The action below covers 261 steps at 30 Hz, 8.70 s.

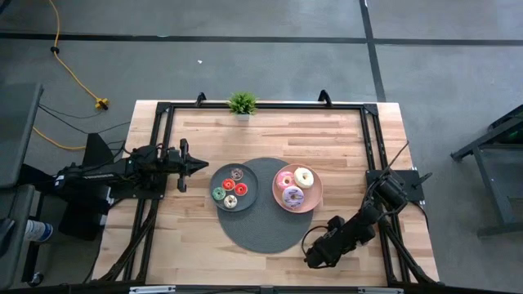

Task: Pick & Place donuts
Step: Put the small blue donut on the gray plate

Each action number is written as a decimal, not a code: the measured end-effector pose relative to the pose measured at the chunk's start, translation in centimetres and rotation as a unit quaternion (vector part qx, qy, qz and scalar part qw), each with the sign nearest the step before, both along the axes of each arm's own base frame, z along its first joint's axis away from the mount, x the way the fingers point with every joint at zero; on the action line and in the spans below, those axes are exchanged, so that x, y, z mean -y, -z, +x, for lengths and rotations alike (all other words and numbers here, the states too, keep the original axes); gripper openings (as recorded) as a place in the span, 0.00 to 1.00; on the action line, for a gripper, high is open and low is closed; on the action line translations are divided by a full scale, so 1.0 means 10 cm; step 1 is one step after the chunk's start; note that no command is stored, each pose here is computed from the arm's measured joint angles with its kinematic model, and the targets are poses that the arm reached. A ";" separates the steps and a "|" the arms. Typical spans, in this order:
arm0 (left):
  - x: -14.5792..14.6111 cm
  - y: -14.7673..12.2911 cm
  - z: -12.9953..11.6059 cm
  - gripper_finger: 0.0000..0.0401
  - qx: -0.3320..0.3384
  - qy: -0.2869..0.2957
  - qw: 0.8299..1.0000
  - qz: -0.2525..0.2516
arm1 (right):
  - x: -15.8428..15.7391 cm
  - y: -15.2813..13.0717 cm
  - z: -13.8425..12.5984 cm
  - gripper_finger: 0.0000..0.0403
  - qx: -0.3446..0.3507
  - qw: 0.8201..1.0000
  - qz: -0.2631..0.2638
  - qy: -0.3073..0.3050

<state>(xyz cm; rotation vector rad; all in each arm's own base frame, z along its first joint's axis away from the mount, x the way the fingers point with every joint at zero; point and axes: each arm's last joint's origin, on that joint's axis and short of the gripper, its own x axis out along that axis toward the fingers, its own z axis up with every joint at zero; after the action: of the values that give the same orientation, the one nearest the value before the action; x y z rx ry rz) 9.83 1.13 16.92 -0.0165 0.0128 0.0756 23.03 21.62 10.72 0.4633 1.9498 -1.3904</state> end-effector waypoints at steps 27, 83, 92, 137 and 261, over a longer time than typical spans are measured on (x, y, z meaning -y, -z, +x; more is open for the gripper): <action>0.00 0.00 0.00 0.01 0.000 0.000 1.000 0.000 | -0.02 0.13 0.02 0.41 -0.007 1.000 0.006 0.003; 0.00 0.00 0.00 0.01 0.000 0.000 1.000 0.000 | -0.01 0.12 0.01 0.32 -0.019 1.000 0.023 -0.010; 0.00 0.00 0.00 0.01 0.000 0.000 1.000 0.000 | -0.01 0.12 0.01 0.32 -0.020 0.999 0.025 -0.011; 0.00 0.00 0.00 0.01 0.000 0.000 1.000 0.000 | 0.03 -0.04 -0.01 0.04 -0.022 0.999 0.019 -0.016; 0.00 0.00 0.00 0.01 0.000 0.000 1.000 0.000 | 1.44 -0.38 2.25 0.03 0.123 0.547 -0.033 -0.827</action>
<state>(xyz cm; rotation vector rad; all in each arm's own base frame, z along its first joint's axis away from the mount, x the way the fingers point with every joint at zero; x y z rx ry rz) 9.83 1.13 16.91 -0.0163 0.0132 0.0754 45.52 7.26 14.49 -1.0333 1.0970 -0.0249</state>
